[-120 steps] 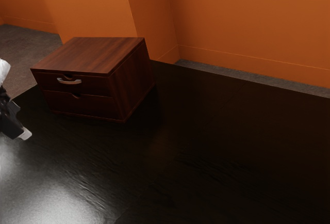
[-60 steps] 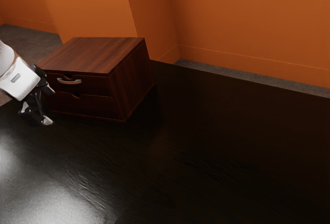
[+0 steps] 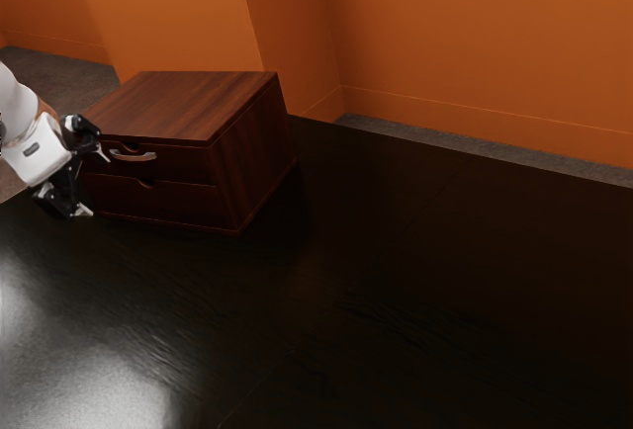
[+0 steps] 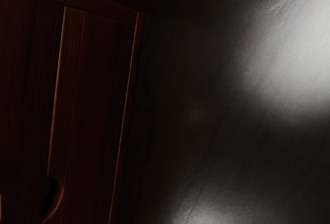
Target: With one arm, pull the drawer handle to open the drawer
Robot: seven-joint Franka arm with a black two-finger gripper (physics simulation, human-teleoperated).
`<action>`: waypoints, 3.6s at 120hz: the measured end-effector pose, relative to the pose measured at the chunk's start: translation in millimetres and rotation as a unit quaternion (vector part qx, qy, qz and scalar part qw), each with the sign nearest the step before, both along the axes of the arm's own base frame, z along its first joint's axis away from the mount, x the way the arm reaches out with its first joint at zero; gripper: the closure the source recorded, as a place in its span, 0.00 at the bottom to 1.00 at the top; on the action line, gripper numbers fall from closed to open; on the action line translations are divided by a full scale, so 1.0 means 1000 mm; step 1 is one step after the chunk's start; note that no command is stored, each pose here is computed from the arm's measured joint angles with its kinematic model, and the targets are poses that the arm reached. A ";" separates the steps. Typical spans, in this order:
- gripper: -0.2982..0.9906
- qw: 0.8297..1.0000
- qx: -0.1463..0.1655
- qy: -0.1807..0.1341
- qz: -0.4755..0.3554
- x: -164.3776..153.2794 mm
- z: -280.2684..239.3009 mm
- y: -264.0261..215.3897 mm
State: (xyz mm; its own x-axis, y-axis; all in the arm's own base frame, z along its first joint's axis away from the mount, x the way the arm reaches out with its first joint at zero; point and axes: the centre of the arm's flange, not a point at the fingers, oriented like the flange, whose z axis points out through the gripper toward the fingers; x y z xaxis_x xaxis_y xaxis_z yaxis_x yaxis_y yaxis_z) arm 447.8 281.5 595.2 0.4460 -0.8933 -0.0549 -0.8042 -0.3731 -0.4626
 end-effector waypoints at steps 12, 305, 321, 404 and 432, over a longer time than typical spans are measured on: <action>0.23 1.000 -0.011 -0.012 -0.013 0.018 -0.006 0.025; 0.22 0.999 -0.031 0.007 -0.043 0.048 -0.070 0.095; 0.22 0.998 -0.035 0.010 -0.042 0.043 -0.074 0.095; 0.24 0.998 -0.045 0.002 -0.032 -0.015 -0.066 0.086; 0.28 0.999 -0.043 -0.001 -0.033 -0.034 -0.060 0.073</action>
